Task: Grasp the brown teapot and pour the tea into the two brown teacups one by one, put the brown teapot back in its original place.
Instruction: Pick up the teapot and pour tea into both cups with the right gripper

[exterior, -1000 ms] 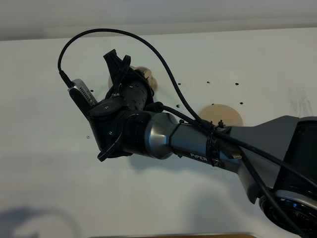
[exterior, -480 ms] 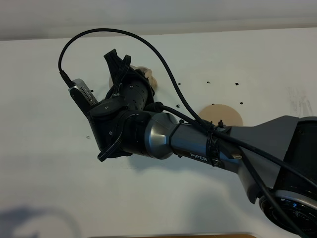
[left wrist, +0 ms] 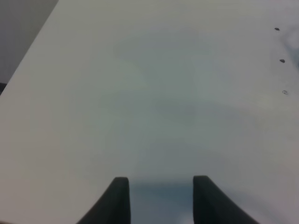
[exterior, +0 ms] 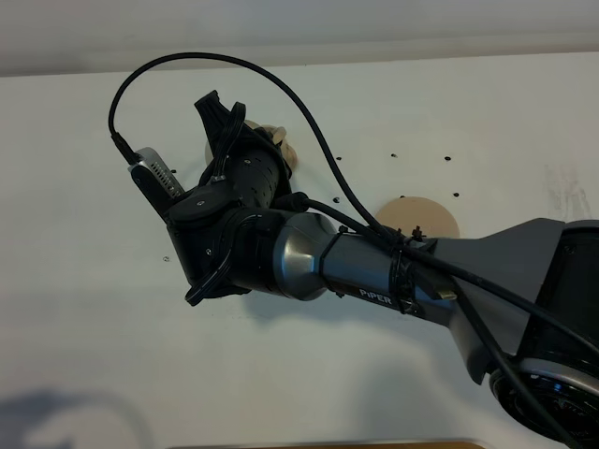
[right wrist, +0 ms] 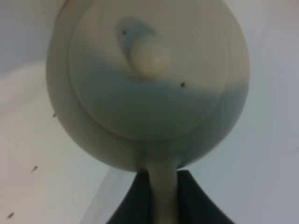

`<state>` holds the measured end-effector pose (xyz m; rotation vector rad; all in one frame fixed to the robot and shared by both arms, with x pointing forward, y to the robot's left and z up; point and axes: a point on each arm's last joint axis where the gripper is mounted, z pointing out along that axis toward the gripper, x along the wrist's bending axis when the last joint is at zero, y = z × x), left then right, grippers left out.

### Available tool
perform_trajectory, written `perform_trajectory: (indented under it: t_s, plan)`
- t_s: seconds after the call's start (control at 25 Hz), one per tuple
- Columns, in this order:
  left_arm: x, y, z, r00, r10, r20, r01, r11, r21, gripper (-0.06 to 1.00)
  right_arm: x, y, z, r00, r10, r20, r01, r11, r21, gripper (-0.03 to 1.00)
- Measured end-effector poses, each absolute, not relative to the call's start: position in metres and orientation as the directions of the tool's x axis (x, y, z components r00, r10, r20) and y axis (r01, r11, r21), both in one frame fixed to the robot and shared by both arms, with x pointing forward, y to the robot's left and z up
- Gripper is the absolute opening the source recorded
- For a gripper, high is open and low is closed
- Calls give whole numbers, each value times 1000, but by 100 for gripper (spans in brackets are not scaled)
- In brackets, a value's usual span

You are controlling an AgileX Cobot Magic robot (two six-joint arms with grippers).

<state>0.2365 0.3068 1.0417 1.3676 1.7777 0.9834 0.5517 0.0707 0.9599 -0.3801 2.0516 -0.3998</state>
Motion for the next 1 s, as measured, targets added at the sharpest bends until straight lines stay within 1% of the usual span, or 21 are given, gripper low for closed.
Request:
perform_trajectory:
  t_s: [0.32, 1.0]
  plan:
    - [237, 307, 1042, -218, 974, -67, 461, 163, 872, 31, 550, 67, 951, -475, -459, -751, -112, 878, -466, 11]
    - [237, 307, 1042, -218, 974, -67, 461, 163, 872, 31, 551, 67, 951, -471, -458, -754, -109, 879, -465, 11]
